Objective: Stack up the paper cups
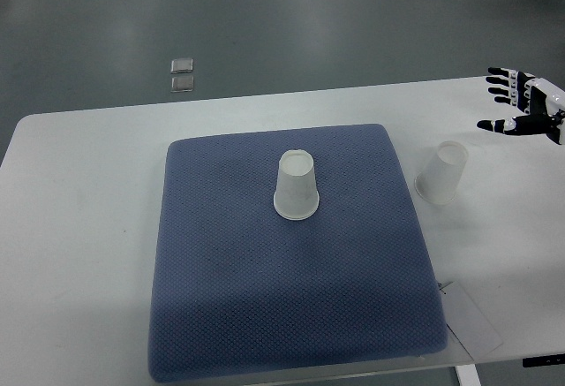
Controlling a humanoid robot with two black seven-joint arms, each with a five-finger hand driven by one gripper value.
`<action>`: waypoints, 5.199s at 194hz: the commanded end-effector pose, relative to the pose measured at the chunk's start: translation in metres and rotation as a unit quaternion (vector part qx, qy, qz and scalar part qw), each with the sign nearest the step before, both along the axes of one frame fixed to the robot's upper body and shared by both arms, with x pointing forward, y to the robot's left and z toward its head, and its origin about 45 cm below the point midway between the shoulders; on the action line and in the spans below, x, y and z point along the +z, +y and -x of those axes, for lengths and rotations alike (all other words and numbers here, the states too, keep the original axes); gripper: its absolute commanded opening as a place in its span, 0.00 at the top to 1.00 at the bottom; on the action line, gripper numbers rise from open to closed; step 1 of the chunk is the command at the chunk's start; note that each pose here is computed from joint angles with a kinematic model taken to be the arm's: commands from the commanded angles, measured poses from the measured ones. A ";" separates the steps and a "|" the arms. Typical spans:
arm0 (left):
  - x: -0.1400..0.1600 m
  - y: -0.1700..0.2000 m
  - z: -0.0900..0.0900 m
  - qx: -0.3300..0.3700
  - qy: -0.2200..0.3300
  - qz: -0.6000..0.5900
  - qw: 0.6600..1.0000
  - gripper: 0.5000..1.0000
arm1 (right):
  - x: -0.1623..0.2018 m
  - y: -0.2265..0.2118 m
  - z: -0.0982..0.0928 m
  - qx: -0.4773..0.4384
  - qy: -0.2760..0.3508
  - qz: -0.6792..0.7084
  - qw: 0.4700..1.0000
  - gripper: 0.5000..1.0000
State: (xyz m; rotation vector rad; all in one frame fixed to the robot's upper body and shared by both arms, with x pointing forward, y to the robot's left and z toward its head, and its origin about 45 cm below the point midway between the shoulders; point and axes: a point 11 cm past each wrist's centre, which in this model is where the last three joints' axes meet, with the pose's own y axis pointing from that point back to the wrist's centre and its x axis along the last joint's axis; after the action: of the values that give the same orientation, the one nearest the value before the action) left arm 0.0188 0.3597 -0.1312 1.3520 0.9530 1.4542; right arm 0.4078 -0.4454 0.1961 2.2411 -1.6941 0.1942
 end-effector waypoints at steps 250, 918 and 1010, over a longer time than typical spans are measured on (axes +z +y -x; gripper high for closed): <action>0.000 -0.001 0.000 0.002 -0.001 0.002 1.000 0.00 | 0.015 0.007 -0.012 0.011 -0.012 -0.006 1.000 0.13; 0.000 -0.001 0.000 0.002 -0.001 0.002 1.000 0.00 | 0.071 0.076 -0.039 0.305 -0.077 0.478 0.820 1.00; 0.000 -0.001 0.000 0.002 -0.001 0.002 1.000 0.00 | 0.209 0.178 -0.064 0.356 -0.200 0.408 0.816 1.00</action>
State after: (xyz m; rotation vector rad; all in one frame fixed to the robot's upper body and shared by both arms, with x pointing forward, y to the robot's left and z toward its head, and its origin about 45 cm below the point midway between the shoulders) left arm 0.0189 0.3588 -0.1313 1.3473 0.9576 1.4560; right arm 0.4754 -0.2951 0.3907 1.9985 -0.6086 1.2980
